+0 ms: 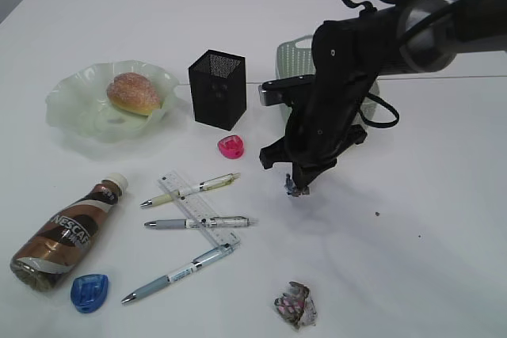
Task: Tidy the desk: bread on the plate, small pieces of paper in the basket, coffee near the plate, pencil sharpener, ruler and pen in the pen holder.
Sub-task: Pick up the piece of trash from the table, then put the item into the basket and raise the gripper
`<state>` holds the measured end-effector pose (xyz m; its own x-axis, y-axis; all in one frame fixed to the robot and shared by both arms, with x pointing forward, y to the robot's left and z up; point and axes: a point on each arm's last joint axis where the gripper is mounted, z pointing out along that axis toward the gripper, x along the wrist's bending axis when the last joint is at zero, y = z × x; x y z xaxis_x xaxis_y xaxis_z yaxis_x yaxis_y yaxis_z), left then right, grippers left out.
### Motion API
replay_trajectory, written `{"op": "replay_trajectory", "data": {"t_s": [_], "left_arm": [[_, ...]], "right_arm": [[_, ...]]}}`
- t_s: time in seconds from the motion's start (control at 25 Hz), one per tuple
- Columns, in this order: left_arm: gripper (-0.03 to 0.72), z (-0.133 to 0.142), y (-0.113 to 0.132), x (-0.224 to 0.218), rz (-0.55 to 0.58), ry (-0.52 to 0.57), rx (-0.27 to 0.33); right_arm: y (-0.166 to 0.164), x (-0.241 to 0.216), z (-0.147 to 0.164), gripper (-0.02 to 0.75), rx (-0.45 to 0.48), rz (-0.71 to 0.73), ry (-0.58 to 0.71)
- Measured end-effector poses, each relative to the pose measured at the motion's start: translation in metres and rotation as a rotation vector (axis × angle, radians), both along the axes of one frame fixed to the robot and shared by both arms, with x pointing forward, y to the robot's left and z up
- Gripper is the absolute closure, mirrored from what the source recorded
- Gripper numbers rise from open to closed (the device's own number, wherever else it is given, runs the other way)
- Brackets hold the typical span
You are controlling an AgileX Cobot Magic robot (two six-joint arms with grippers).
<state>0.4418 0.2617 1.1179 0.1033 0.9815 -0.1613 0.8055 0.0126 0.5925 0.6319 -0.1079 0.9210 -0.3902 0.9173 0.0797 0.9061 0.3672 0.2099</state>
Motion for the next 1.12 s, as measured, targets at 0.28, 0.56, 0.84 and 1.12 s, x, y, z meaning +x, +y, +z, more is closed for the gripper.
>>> {"op": "replay_trajectory", "data": {"t_s": [0.28,0.56,0.84,1.12], "left_arm": [[0.302,0.0,0.0,0.0,0.0,0.0,0.0],[0.311,0.0,0.0,0.0,0.0,0.0,-0.001],[0.322,0.0,0.0,0.0,0.0,0.0,-0.001],[0.326,0.0,0.0,0.0,0.0,0.0,-0.001]], "right_arm": [[0.002,-0.002,0.02,0.753,-0.019,0.009,0.108],[0.01,0.007,0.061,0.753,0.017,0.02,0.105],[0.011,0.026,0.108,0.753,0.023,-0.001,-0.063],[-0.01,0.043,0.142,0.753,0.03,-0.08,-0.185]]}}
